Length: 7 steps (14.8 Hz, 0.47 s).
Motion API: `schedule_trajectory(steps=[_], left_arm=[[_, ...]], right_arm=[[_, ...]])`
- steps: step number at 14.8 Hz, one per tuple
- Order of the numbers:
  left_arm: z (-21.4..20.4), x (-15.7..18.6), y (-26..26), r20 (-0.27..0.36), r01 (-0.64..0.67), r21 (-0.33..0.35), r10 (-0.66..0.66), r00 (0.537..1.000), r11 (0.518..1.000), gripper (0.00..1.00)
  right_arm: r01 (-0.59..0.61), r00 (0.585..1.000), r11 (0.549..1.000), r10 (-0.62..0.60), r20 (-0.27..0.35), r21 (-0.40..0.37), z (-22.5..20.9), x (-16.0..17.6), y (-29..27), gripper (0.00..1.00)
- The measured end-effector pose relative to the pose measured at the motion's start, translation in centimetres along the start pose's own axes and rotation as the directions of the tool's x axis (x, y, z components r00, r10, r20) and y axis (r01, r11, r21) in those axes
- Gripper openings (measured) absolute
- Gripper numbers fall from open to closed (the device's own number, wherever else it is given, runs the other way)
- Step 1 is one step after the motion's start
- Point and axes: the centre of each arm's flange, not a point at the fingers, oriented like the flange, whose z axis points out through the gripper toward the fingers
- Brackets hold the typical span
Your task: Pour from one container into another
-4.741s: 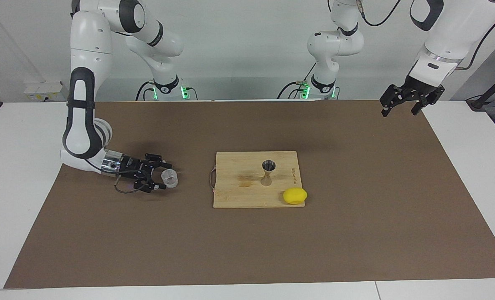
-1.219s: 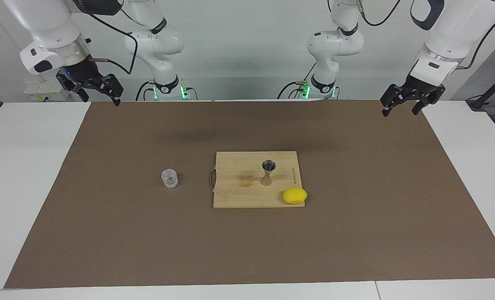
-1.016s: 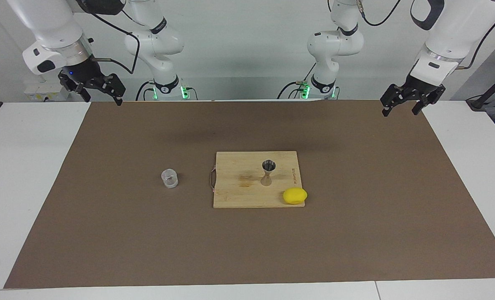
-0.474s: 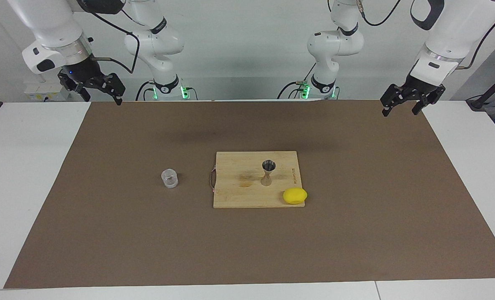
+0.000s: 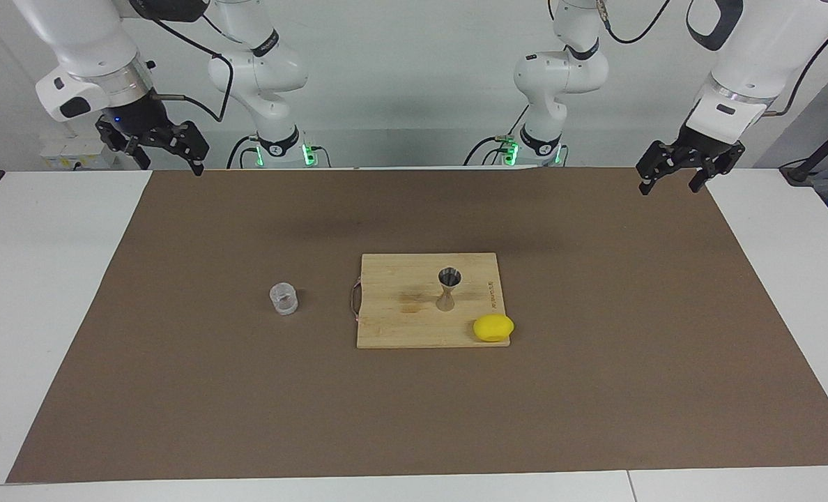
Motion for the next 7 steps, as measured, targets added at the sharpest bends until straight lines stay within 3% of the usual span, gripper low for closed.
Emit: schedule_trajectory(steps=[7], left_arm=[[0.00,0.00,0.00,0.000,0.000,0.000,0.000,1.000,1.000,1.00]], right_arm=[[-0.001,0.999,1.000,0.001,-0.049,-0.001,-0.40,0.52,0.02,1.00]])
